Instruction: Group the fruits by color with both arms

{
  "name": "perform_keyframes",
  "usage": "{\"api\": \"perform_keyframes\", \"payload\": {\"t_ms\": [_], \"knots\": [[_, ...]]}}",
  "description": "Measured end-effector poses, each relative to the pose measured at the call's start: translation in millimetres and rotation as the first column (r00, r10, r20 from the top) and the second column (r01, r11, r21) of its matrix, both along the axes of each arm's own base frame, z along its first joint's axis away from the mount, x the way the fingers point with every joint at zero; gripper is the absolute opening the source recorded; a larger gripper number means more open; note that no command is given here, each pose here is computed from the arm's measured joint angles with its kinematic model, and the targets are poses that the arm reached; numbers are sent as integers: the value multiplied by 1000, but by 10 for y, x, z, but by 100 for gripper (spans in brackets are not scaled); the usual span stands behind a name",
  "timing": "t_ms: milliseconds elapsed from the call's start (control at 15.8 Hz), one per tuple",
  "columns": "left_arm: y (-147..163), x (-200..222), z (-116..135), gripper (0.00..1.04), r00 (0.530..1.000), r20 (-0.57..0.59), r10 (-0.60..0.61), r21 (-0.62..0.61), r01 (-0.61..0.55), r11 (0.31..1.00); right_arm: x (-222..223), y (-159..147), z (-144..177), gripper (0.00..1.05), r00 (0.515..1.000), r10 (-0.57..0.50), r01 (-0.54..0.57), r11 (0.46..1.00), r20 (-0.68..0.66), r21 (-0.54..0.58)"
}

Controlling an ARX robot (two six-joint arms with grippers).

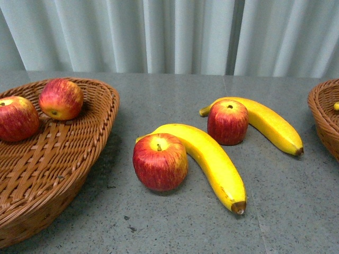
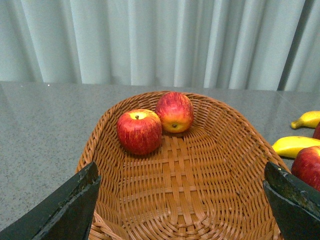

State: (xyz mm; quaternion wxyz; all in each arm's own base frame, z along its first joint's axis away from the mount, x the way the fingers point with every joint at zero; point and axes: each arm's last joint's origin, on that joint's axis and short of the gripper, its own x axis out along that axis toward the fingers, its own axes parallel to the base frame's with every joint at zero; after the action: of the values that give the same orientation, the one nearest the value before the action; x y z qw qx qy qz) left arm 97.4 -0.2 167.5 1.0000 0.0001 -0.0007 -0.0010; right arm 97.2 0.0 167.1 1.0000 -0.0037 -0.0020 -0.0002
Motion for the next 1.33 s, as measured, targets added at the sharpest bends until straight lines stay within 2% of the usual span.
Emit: {"api": "perform_keyframes", "payload": {"t_ms": [1327], "knots": [[0, 0, 0, 98, 1000, 0, 0, 0, 0, 1000, 0, 0, 0, 98, 1000, 0, 0, 1000, 0, 0]]}}
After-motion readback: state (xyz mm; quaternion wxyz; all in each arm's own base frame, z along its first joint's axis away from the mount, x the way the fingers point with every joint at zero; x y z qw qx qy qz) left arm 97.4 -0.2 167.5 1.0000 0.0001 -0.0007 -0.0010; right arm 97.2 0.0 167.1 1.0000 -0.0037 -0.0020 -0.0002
